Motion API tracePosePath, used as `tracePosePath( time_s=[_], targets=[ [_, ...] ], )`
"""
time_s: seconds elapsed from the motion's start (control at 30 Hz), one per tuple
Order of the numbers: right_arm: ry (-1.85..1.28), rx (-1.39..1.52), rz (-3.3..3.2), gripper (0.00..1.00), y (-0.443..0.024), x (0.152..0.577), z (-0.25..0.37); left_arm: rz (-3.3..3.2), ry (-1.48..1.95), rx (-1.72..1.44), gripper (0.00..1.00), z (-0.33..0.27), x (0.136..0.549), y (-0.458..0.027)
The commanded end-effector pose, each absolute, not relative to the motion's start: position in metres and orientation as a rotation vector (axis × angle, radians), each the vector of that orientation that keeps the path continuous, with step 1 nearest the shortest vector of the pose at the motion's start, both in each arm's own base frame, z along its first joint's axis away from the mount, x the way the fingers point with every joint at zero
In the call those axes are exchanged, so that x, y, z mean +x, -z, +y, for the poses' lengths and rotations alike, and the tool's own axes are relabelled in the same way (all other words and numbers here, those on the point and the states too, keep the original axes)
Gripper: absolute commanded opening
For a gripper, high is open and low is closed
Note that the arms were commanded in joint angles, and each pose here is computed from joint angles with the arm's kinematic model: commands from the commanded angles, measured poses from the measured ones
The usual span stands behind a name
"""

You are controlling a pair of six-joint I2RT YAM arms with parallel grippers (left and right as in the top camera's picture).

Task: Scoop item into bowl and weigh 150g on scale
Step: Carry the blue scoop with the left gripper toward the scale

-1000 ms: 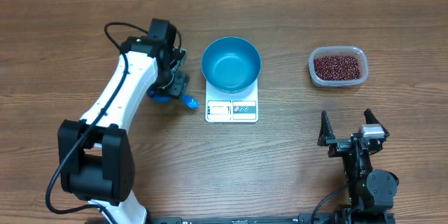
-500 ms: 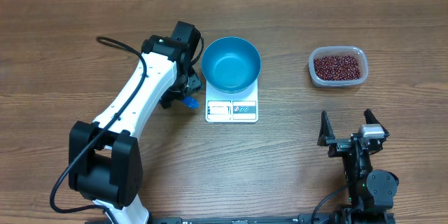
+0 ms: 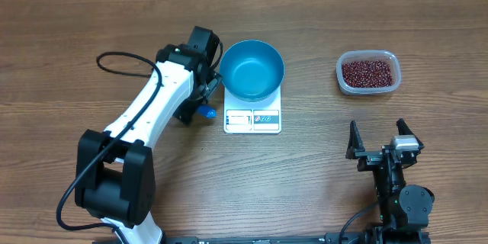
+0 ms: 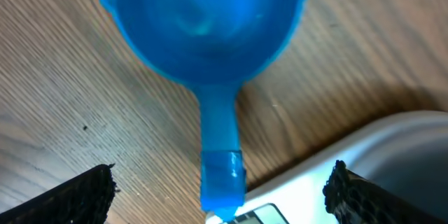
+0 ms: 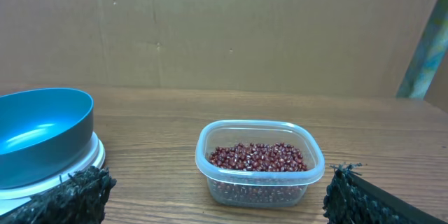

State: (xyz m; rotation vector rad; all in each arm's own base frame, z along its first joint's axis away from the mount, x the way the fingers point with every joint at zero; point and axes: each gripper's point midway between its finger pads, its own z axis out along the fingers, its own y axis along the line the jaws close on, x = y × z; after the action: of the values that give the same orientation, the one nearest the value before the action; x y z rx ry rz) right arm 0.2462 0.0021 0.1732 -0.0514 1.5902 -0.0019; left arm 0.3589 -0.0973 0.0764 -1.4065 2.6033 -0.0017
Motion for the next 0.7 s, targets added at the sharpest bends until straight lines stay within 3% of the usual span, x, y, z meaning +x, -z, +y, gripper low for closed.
tracePosePath(
  time_s=[0.0, 0.67],
  targets=[
    [-0.005, -0.051, 1.59, 1.0, -0.171, 0.246, 0.003, 2.542, -0.025, -1.543, 1.0, -0.093, 0.349, -0.061],
    [-0.005, -0.051, 1.59, 1.0, -0.171, 0.246, 0.003, 2.514, -0.08, -1.53, 1.0, -0.09, 0.365, -0.023]
  ],
)
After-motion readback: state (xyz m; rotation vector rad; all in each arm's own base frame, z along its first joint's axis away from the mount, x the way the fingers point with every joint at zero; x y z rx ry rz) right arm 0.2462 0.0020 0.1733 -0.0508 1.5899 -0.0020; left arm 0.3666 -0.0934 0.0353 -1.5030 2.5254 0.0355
